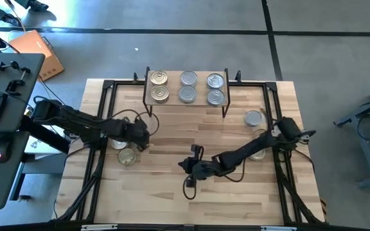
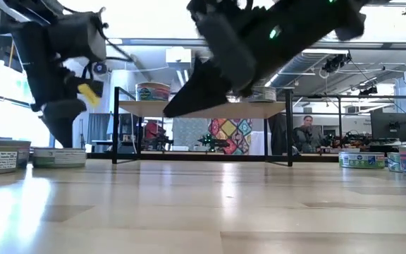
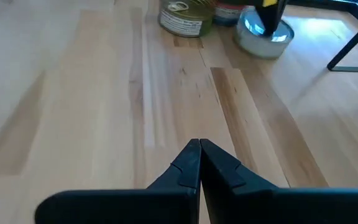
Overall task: Stack canned seafood by type on shelf
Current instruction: Stack the left green and white tuna can on top of the green and white tuna can on the shelf
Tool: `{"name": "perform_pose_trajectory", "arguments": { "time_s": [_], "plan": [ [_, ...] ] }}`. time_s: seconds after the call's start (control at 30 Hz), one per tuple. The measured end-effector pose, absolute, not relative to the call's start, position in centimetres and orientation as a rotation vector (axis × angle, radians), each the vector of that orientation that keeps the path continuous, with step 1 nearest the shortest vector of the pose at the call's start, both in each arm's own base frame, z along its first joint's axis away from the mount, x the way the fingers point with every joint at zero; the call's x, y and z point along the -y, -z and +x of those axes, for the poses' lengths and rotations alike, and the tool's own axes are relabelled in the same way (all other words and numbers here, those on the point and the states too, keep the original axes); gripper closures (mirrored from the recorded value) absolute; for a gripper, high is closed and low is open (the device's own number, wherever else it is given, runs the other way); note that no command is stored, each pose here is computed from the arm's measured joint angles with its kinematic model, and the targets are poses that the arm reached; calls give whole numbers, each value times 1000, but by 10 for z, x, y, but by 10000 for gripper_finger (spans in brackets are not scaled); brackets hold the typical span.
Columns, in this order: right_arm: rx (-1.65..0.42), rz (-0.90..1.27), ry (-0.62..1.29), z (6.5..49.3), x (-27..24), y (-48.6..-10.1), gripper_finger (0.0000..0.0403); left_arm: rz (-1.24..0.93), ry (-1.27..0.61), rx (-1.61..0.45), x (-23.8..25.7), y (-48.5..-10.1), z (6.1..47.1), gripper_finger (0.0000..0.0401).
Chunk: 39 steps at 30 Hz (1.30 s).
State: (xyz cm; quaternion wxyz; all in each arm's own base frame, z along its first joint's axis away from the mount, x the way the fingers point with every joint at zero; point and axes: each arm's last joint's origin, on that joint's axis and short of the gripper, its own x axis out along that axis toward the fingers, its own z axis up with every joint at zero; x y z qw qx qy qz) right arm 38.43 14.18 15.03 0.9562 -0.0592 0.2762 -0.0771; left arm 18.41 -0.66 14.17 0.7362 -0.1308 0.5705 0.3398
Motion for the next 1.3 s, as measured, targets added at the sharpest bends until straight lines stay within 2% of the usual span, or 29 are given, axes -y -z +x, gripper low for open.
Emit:
{"name": "perform_pose_trajectory", "arguments": {
  "time_s": [0.27,0.6,0.8,1.0,1.17,1.3],
  "plan": [
    [-692,-122,123,355,-160,-168,403,-429,-323,-1039,46,-144,217,401],
    [-851,-66,150,323,-184,-160,403,-435,-57,-749,68,-110,278,401],
    [-902,-25,195,312,-189,-156,403,-321,10,-618,72,-108,319,401],
    [-906,-7,222,311,-187,-156,403,-168,63,-516,77,-144,346,401],
    [-923,-47,214,306,-184,-146,402,-97,34,-600,73,-151,343,401],
    [-853,21,165,304,-178,-129,390,-88,-11,-694,61,-141,338,401]
  ]
}}
